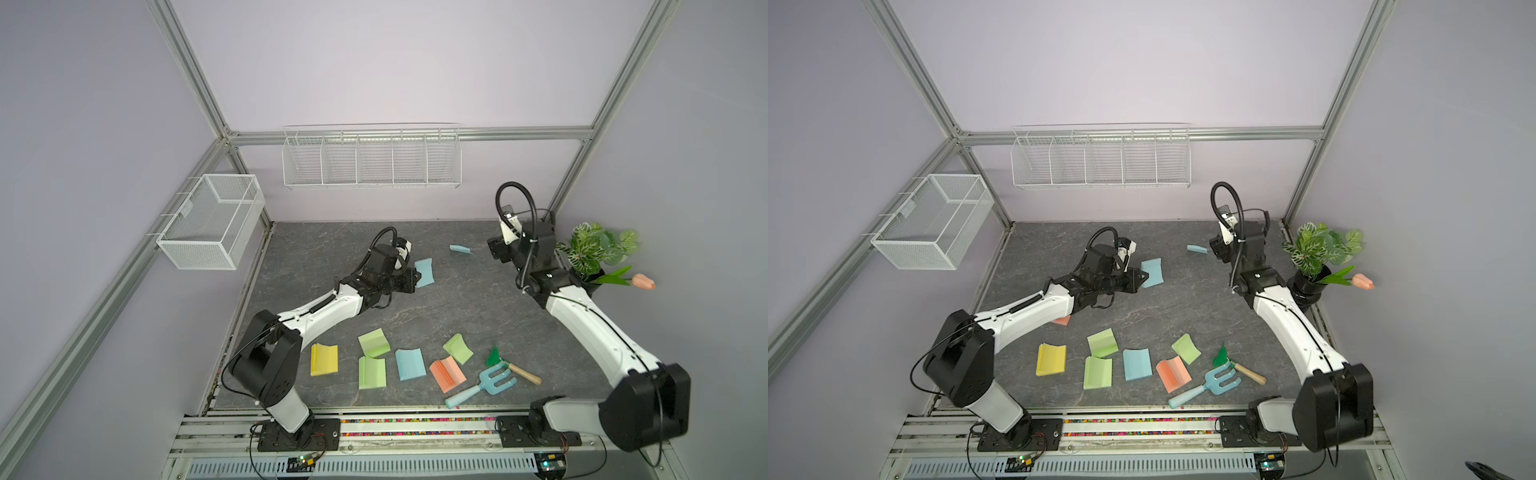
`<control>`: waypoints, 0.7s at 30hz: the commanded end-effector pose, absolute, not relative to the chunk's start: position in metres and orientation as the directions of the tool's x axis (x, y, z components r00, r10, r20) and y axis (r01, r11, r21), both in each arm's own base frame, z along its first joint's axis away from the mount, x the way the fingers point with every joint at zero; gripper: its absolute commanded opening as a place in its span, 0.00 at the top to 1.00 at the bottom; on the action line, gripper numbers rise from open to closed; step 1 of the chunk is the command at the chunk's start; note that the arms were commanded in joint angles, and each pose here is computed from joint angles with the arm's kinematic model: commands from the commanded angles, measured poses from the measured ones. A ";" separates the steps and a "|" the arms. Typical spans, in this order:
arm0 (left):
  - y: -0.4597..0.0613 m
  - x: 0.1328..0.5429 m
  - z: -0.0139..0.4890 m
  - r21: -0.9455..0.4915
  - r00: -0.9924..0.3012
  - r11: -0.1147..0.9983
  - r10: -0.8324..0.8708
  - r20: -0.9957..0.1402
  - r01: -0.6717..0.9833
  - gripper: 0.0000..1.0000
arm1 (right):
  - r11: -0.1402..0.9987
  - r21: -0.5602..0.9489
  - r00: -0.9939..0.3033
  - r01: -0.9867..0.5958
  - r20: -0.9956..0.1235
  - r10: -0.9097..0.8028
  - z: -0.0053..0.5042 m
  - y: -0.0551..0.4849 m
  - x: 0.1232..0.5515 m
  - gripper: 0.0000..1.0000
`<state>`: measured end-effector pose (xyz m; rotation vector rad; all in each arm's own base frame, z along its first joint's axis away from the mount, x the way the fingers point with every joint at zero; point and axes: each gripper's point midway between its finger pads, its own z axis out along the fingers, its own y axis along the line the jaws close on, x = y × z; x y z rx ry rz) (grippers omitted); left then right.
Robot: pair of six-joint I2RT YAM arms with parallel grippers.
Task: Tear off pages from different memo pads
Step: Place the memo pad at the center of the board.
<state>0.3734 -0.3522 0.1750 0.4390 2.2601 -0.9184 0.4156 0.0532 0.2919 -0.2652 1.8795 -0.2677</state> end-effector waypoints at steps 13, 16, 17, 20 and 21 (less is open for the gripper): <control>-0.429 0.471 0.109 -0.655 -0.841 0.533 0.266 -0.472 0.536 1.00 | 0.915 0.399 -0.254 -0.056 -0.892 0.374 0.235 0.063 0.307 0.11; -0.430 0.491 0.094 -0.642 -0.850 0.569 0.233 -0.473 0.513 1.00 | 0.893 0.443 -0.267 -0.081 -0.873 0.409 0.228 0.069 0.306 0.11; -0.430 0.499 0.092 -0.647 -0.854 0.574 0.213 -0.474 0.502 1.00 | 0.888 0.454 -0.275 -0.079 -0.866 0.418 0.224 0.071 0.306 0.11; -0.426 0.516 0.081 -0.696 -0.883 0.566 0.141 -0.448 0.443 1.00 | 0.879 0.471 -0.293 -0.076 -0.853 0.432 0.215 0.074 0.307 0.11; -0.425 0.521 0.078 -0.712 -0.892 0.561 0.118 -0.437 0.423 1.00 | 0.878 0.472 -0.298 -0.081 -0.852 0.431 0.215 0.075 0.308 0.11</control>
